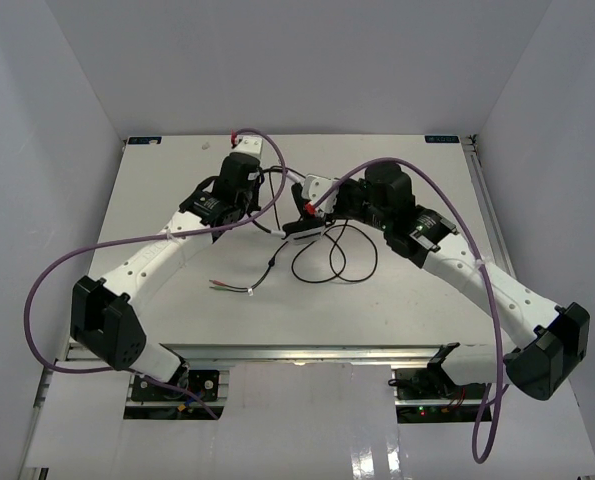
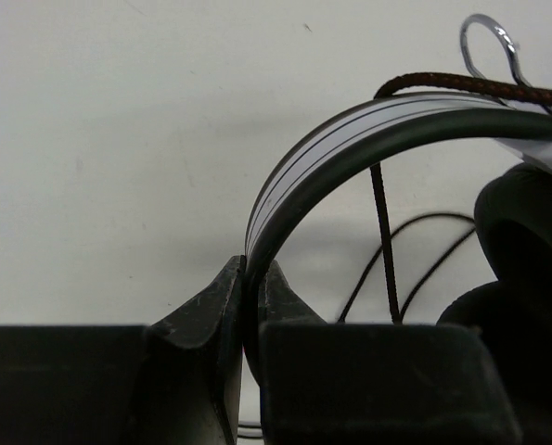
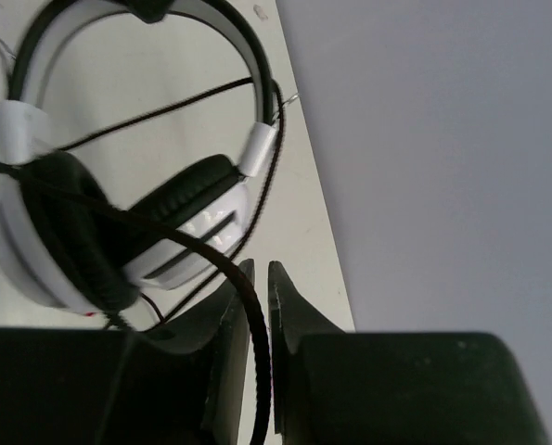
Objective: Wrap the headphones
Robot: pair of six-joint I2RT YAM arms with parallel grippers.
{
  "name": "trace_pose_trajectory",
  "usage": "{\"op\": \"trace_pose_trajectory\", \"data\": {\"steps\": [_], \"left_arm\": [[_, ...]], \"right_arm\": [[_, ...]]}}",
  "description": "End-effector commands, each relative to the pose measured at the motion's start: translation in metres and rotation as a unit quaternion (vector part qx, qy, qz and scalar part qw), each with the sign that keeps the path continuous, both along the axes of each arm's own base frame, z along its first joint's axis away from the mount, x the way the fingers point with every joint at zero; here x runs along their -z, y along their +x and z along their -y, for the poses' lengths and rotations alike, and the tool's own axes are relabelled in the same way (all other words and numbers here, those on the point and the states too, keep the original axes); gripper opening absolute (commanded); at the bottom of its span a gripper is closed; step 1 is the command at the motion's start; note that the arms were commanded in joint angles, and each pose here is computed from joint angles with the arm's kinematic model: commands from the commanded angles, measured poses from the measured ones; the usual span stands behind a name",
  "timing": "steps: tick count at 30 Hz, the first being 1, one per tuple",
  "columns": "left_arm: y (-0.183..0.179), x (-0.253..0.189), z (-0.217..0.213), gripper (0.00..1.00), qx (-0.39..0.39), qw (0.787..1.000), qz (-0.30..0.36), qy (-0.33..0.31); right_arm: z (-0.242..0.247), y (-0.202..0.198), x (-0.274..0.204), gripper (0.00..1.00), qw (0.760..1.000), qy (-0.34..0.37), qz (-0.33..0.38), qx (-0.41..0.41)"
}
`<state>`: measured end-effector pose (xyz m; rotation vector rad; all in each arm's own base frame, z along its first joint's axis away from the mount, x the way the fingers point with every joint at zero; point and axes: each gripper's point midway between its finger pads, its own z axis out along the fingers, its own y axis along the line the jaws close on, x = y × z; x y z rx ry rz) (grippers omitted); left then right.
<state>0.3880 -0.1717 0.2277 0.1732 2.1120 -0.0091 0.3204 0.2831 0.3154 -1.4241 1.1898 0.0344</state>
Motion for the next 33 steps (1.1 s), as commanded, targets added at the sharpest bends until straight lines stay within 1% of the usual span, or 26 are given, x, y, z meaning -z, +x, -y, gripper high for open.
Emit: {"op": "trace_pose_trajectory", "data": {"steps": [1, 3, 6, 8, 11, 13, 15, 17, 18, 19, 20, 22, 23, 25, 26, 27, 28, 31, 33], "left_arm": [[-0.027, -0.022, 0.030, 0.00, 0.139, 0.990, 0.019, -0.033], [-0.037, -0.020, 0.037, 0.00, 0.174, 0.984, 0.015, -0.039], [-0.051, -0.024, 0.042, 0.00, 0.208, 0.977, 0.018, -0.053], [-0.059, -0.023, 0.048, 0.00, 0.228, 0.971, 0.014, -0.067], [-0.069, -0.036, 0.053, 0.00, 0.243, 0.965, 0.025, -0.096], [-0.072, -0.049, 0.055, 0.00, 0.246, 0.962, 0.037, -0.113], [-0.075, -0.062, 0.060, 0.00, 0.253, 0.957, 0.045, -0.131], [-0.080, -0.076, 0.067, 0.00, 0.267, 0.950, 0.051, -0.154], [-0.083, -0.081, 0.072, 0.00, 0.276, 0.944, 0.048, -0.173], [-0.084, -0.086, 0.075, 0.00, 0.277, 0.942, 0.047, -0.185], [-0.086, -0.093, 0.079, 0.00, 0.282, 0.937, 0.047, -0.199], [-0.089, -0.120, 0.087, 0.00, 0.287, 0.926, 0.057, -0.238], [-0.091, -0.134, 0.089, 0.00, 0.292, 0.921, 0.066, -0.249], [-0.094, -0.158, 0.092, 0.00, 0.295, 0.913, 0.080, -0.271], [-0.095, -0.163, 0.092, 0.00, 0.295, 0.911, 0.083, -0.277], [-0.096, -0.176, 0.092, 0.00, 0.297, 0.908, 0.095, -0.280], [-0.095, -0.179, 0.090, 0.00, 0.291, 0.910, 0.097, -0.280], [-0.093, -0.191, 0.083, 0.00, 0.274, 0.915, 0.110, -0.275], [-0.090, -0.195, 0.078, 0.00, 0.260, 0.920, 0.116, -0.270]], "right_arm": [[0.007, 0.023, -0.009, 0.20, 0.998, 0.005, 0.051, 0.041], [0.007, 0.028, -0.004, 0.21, 0.998, 0.014, 0.038, 0.044], [0.017, 0.043, 0.001, 0.22, 0.998, 0.030, 0.014, 0.057], [0.027, 0.054, 0.009, 0.22, 0.997, 0.055, -0.024, 0.057], [0.042, 0.065, 0.028, 0.22, 0.989, 0.098, -0.098, 0.049], [0.046, 0.063, 0.039, 0.19, 0.981, 0.126, -0.146, 0.022], [0.044, 0.054, 0.054, 0.17, 0.973, 0.138, -0.183, -0.008], [0.034, 0.044, 0.060, 0.18, 0.965, 0.156, -0.203, -0.061], [0.026, 0.034, 0.065, 0.18, 0.955, 0.166, -0.228, -0.094], [0.025, 0.030, 0.069, 0.19, 0.949, 0.172, -0.243, -0.101], [0.019, 0.022, 0.070, 0.19, 0.940, 0.179, -0.259, -0.128], [0.008, 0.003, 0.068, 0.21, 0.909, 0.213, -0.312, -0.176], [0.004, -0.002, 0.064, 0.23, 0.903, 0.223, -0.304, -0.204], [0.000, -0.016, 0.057, 0.27, 0.882, 0.248, -0.324, -0.237], [-0.001, -0.020, 0.056, 0.28, 0.873, 0.255, -0.341, -0.239], [-0.002, -0.018, 0.053, 0.30, 0.874, 0.257, -0.336, -0.239], [-0.001, -0.016, 0.050, 0.35, 0.876, 0.259, -0.335, -0.232], [0.004, -0.009, 0.044, 0.60, 0.892, 0.255, -0.312, -0.206], [0.009, -0.010, 0.046, 0.69, 0.898, 0.246, -0.312, -0.189]]}}
